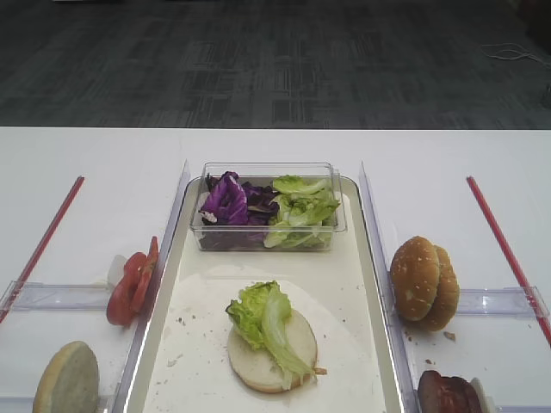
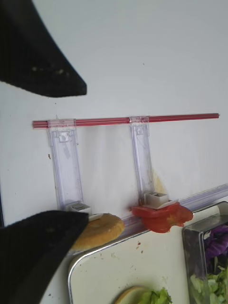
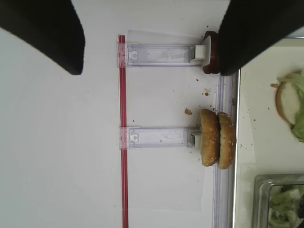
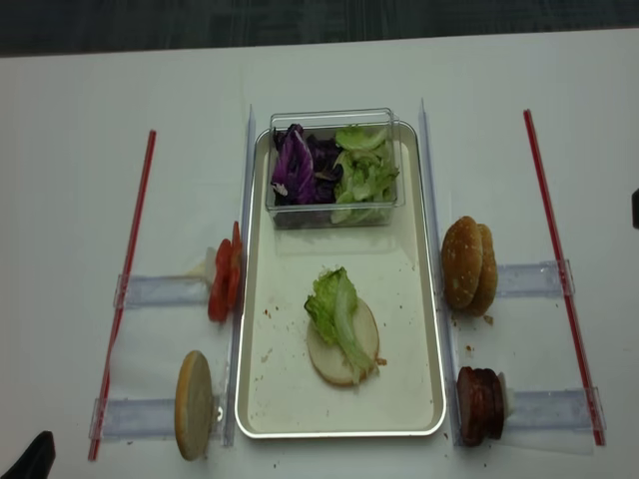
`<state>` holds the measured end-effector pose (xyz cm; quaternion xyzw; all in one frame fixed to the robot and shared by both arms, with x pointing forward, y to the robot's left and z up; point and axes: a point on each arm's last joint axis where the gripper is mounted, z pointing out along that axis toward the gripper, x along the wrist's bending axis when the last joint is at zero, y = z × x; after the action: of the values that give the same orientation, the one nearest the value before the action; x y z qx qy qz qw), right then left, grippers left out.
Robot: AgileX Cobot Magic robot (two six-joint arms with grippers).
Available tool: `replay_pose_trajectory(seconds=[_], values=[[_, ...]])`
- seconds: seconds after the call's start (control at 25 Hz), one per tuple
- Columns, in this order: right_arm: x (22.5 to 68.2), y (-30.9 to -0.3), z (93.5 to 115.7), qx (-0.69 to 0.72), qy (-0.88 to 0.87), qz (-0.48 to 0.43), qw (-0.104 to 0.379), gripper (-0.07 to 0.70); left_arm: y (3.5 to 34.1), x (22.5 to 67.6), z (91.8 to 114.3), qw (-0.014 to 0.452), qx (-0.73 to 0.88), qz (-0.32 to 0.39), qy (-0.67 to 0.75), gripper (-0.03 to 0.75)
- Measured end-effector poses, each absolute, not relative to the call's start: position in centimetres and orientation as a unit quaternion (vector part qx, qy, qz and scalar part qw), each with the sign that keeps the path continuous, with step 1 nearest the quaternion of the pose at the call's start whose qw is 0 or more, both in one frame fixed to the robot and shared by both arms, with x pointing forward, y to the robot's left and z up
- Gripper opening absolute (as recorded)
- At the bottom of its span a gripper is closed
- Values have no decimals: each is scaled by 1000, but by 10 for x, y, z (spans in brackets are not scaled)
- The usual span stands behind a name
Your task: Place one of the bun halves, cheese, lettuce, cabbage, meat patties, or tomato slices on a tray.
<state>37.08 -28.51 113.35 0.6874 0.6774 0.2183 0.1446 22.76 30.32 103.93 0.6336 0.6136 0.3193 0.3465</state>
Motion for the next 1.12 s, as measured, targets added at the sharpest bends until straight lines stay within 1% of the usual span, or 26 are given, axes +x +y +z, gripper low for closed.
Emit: replay_pose_trajectory(seconds=[0.08, 0.28, 0.52, 0.72, 0.84, 0.96, 1.12], values=[[353, -286, 1133, 683, 674, 233, 157, 573, 303, 228, 1039, 347, 634, 319, 614, 501], [315, -288, 1123, 674, 667, 261, 182, 573, 303, 228, 1039, 347, 634, 319, 614, 501], [273, -289, 1100, 661, 658, 297, 204, 573, 303, 228, 1039, 347, 634, 319, 614, 501], [252, -288, 1069, 657, 656, 312, 201, 573, 303, 228, 1039, 347, 634, 319, 614, 501], [243, -288, 1053, 649, 660, 316, 208, 573, 303, 228, 1039, 347, 634, 319, 614, 501], [235, -289, 1045, 637, 661, 327, 222, 573, 303, 228, 1039, 347, 634, 319, 614, 501], [222, -289, 1044, 619, 655, 353, 250, 573, 303, 228, 1039, 347, 634, 319, 614, 501]])
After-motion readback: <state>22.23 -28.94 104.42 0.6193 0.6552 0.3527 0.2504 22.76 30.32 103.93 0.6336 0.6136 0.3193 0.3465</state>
